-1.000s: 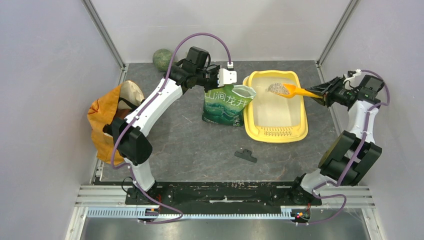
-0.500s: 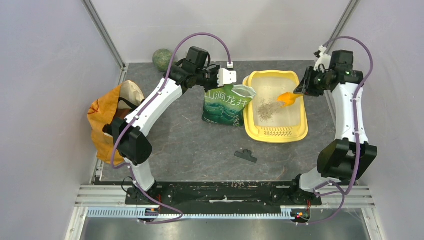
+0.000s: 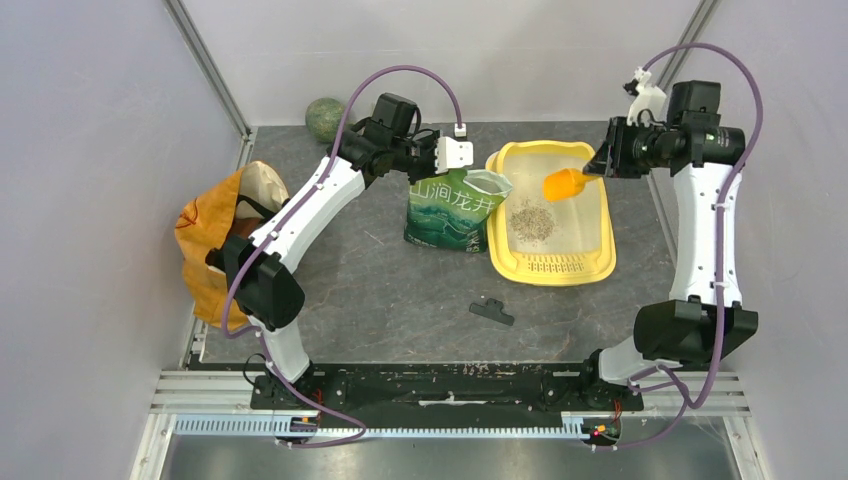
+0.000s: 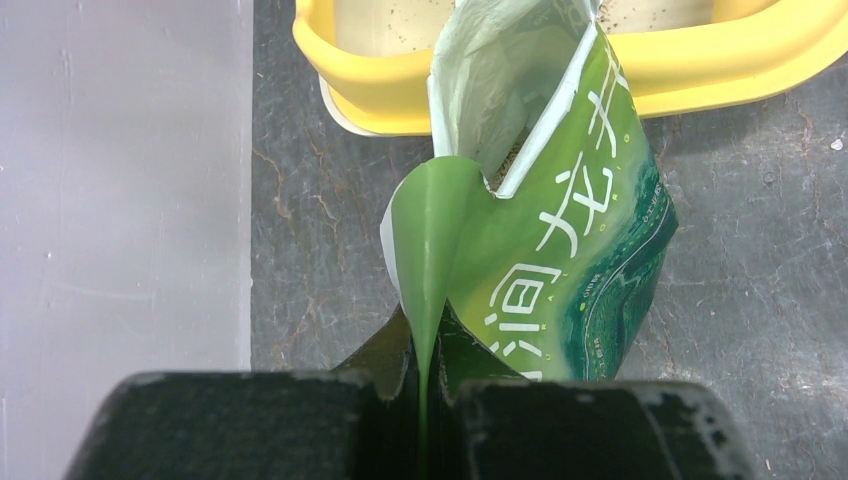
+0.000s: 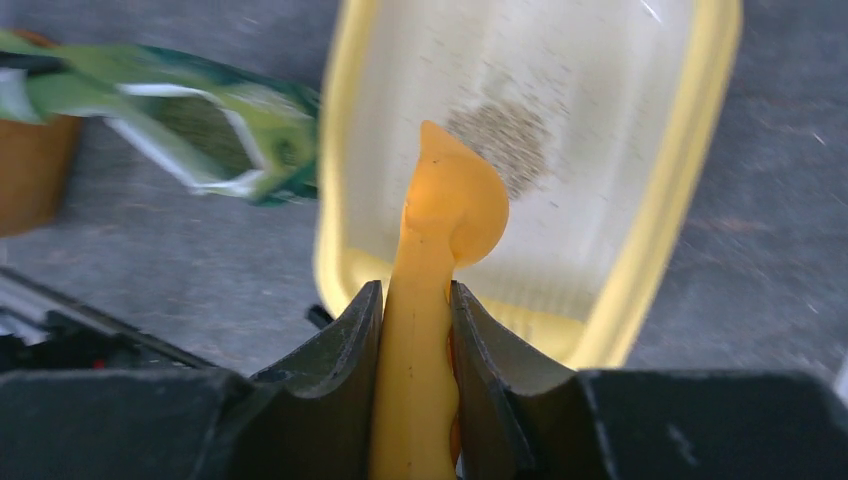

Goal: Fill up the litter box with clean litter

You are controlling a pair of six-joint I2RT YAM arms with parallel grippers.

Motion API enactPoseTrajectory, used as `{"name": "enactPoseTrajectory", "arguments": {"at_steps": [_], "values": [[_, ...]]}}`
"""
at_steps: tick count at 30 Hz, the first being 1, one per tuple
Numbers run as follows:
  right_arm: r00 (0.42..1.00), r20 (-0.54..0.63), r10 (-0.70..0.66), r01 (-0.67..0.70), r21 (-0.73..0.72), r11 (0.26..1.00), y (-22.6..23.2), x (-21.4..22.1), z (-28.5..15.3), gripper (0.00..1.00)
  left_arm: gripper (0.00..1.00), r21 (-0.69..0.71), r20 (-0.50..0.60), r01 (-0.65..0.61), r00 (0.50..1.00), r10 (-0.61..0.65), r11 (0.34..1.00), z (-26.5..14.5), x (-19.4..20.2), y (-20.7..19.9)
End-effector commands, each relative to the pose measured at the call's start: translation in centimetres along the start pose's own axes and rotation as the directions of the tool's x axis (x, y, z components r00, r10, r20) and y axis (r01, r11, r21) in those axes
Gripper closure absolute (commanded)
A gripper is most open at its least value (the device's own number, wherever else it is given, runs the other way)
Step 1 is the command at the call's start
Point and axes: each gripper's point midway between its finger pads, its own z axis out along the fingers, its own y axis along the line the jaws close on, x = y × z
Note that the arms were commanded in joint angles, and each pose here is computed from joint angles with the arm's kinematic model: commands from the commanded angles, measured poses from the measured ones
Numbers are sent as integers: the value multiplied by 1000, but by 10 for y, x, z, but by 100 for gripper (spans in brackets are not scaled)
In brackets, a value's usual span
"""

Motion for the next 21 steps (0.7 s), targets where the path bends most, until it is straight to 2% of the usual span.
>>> {"name": "enactPoseTrajectory", "arguments": {"at_steps": [1, 5, 9, 12, 21], "values": [[985, 164, 51, 0, -298, 955, 74, -42, -44, 100, 98, -133, 114, -117, 985, 133, 984, -19, -44, 38], [981, 178, 74, 8, -420, 908, 108, -51, -58, 100, 98, -133, 122, -117, 984, 133, 984, -20, -46, 38], [973, 226, 47, 64, -459, 886, 128, -57, -62, 100, 98, -134, 128, -112, 983, 129, 985, -20, -47, 36], [976, 218, 27, 83, -481, 873, 139, -60, -56, 100, 98, -136, 129, -114, 983, 132, 984, -21, -46, 35], [967, 168, -194, 244, -367, 898, 131, -41, -18, 100, 98, -145, 134, -124, 981, 143, 982, -24, -50, 37]]}}
